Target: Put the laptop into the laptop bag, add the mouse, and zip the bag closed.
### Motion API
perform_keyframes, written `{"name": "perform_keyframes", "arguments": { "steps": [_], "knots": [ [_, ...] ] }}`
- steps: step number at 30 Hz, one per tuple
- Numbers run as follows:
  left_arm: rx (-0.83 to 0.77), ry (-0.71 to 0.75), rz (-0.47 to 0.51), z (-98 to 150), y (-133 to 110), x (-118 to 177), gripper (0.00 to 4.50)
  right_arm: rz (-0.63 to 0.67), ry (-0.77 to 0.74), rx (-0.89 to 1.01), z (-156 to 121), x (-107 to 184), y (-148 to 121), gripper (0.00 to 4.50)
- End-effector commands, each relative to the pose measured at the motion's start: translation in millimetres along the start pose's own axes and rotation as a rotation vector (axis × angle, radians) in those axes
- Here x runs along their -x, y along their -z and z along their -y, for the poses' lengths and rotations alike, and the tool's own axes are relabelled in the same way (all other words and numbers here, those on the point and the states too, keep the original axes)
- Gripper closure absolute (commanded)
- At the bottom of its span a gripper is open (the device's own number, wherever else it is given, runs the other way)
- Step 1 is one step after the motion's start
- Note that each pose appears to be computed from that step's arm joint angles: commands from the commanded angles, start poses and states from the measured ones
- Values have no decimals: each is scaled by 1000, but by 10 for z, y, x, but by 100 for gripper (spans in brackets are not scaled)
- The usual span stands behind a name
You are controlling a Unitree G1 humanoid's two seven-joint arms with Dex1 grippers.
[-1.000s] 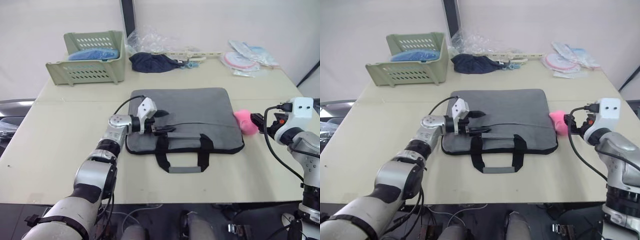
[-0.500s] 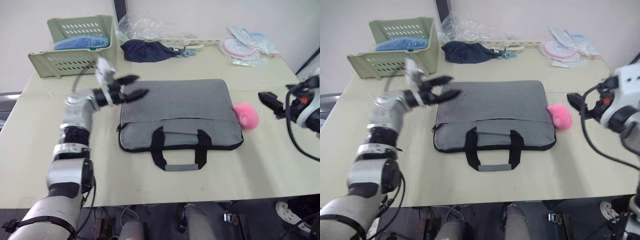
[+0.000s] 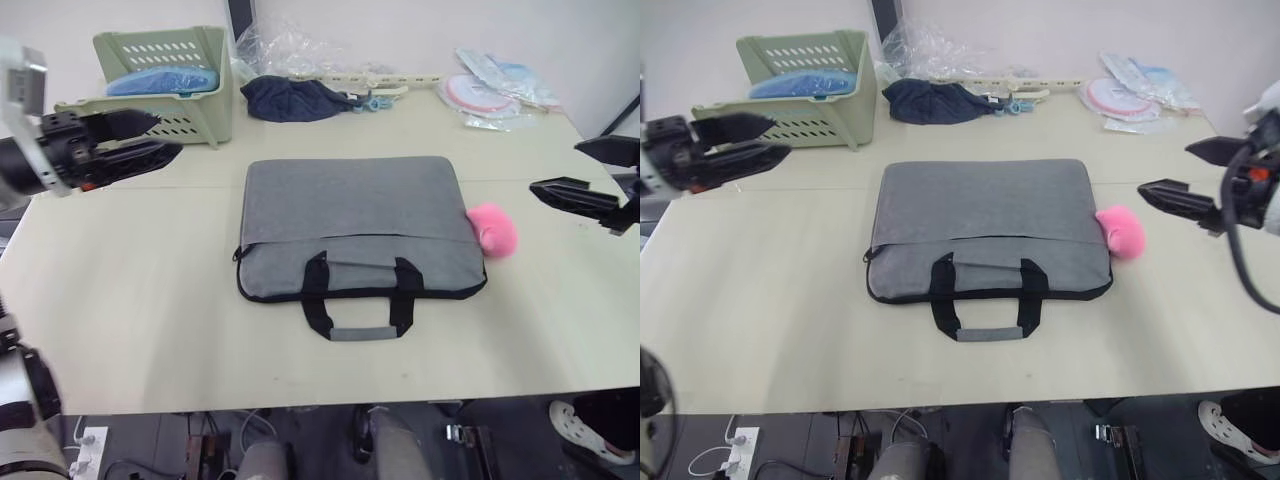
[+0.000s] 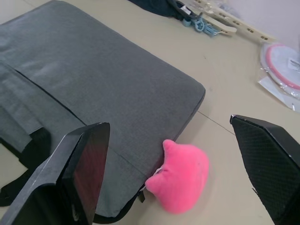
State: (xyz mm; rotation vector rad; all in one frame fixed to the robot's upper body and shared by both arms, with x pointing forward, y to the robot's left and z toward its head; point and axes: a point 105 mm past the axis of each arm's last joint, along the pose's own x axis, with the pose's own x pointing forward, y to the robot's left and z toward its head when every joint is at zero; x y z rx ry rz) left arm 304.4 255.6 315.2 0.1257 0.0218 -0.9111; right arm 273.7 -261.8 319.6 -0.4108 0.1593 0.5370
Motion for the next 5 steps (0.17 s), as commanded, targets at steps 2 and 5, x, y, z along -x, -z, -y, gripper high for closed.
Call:
{"name": "perform_keyframes", "arguments": {
  "steps": [2,5],
  "knots": [
    [-43,21,-38,90,-72,160,45,8,-78,69,-63,95,-104,0],
    [-44,17,-27,83,-106,176,45,13,-102,71,-78,58,-95,0]
  ]
}}
